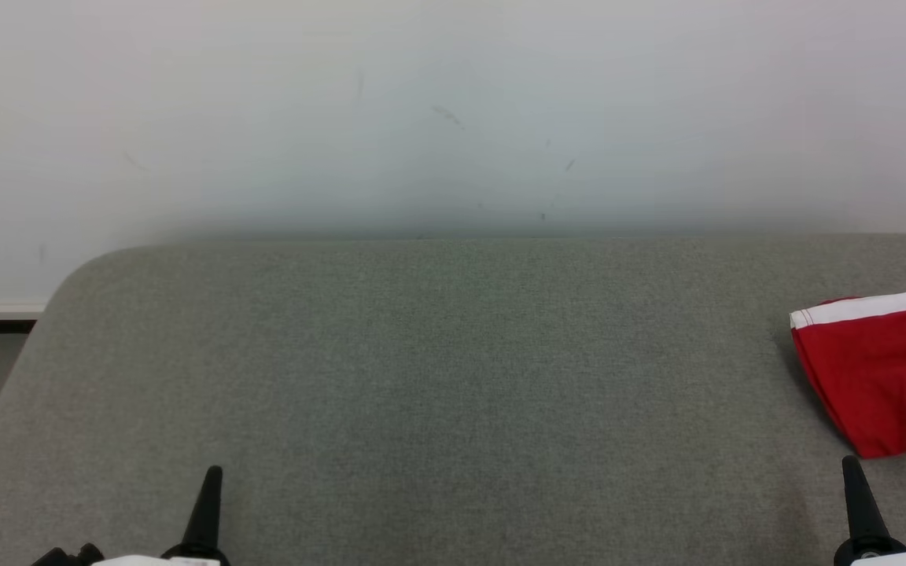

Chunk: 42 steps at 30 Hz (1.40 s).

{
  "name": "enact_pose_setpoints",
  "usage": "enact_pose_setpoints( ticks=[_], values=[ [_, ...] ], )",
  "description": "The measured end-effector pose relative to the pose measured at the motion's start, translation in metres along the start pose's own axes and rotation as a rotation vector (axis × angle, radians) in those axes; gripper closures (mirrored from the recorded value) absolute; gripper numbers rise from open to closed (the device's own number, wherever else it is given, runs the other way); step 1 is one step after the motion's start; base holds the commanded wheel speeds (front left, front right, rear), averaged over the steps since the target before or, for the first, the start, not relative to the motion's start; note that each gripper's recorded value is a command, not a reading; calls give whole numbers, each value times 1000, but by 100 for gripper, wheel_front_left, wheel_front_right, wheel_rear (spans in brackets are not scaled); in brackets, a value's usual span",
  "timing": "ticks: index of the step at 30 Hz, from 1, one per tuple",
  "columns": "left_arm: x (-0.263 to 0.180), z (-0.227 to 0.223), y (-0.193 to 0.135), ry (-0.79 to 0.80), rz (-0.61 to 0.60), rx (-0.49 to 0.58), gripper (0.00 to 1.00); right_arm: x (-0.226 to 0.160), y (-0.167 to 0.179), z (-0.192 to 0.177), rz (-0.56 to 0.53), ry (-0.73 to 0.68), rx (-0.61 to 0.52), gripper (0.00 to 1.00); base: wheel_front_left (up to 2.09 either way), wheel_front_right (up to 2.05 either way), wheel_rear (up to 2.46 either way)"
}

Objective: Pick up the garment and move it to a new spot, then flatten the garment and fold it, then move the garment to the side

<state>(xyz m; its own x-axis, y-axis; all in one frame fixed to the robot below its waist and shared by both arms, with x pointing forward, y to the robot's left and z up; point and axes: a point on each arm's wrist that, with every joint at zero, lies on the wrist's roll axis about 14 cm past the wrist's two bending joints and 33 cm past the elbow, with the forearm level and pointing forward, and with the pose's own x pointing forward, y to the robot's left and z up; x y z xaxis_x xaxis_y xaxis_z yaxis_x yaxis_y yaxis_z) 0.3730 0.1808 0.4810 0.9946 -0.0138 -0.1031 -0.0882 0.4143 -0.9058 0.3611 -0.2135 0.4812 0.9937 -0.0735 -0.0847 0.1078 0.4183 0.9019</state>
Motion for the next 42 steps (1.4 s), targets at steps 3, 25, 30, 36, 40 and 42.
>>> enact_pose_setpoints(
  ticks=[3,25,30,36,40,42],
  values=[
    [1,2,-1,-1,-6,-33,100,1,1,-1,1,4,32,100,0,0,0],
    [7,13,-7,-15,-37,-229,100,12,14,-3,42,27,230,100,0,0,0],
    [8,15,-9,-19,-48,-271,100,14,17,-3,51,32,275,100,0,0,0],
    [9,18,-11,-18,-58,-312,100,16,19,-4,58,42,322,100,0,0,0],
    [10,20,-11,-23,-65,-346,100,19,23,-4,68,44,348,100,0,0,0],
    [10,21,-12,-24,-69,-356,100,19,24,-4,72,46,365,100,0,0,0]
  ],
)
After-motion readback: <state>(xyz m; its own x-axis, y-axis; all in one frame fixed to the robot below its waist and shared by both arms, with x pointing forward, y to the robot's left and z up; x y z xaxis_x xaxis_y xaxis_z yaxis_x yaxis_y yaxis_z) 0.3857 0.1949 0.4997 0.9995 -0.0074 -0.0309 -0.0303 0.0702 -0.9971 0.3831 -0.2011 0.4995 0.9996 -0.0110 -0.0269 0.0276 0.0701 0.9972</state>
